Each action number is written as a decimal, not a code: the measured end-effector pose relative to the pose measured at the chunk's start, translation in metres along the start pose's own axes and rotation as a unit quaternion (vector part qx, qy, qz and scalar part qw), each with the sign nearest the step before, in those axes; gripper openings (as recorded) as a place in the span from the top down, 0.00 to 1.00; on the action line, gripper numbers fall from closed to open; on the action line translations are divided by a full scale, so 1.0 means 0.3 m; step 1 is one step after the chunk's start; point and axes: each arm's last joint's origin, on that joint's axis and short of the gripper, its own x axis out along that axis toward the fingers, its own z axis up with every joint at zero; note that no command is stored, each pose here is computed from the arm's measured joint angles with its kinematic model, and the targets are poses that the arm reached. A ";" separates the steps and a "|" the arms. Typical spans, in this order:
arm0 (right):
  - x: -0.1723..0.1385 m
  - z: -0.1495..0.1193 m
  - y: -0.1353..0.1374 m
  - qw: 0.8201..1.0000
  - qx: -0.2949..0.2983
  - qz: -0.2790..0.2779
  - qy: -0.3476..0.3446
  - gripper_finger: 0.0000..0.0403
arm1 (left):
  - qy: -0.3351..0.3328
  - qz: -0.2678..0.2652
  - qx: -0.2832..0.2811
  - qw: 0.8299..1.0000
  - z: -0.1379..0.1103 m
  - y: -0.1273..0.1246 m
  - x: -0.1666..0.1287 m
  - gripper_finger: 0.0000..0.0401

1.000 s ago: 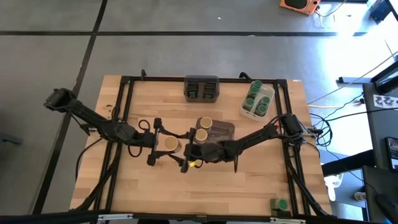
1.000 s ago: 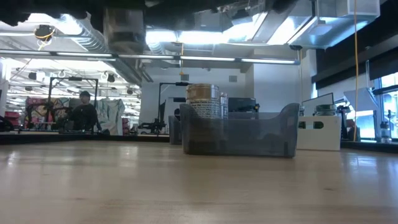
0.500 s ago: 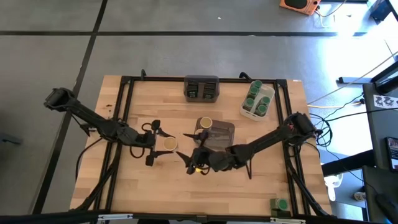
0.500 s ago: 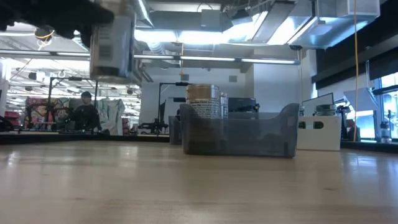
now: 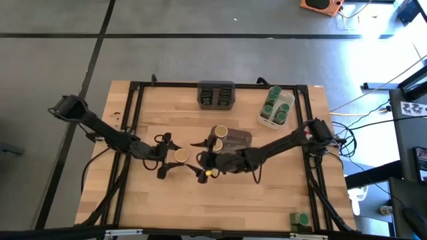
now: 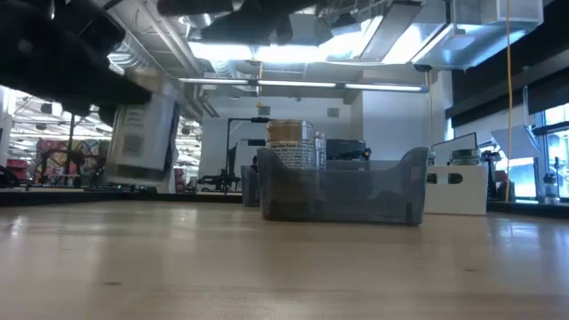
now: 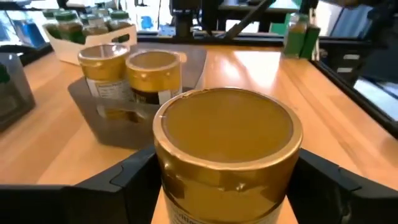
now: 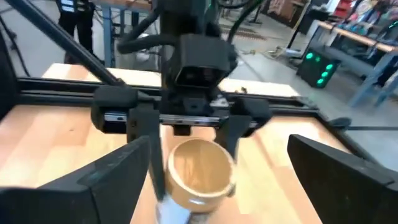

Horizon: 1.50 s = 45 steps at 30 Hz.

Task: Sort spices by type
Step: Adjust the golden seasoning bottle

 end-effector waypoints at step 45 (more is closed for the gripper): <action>0.068 -0.099 0.005 0.996 0.049 0.063 0.037 0.07 | 0.059 -0.018 0.021 0.998 -0.063 -0.025 0.015 0.15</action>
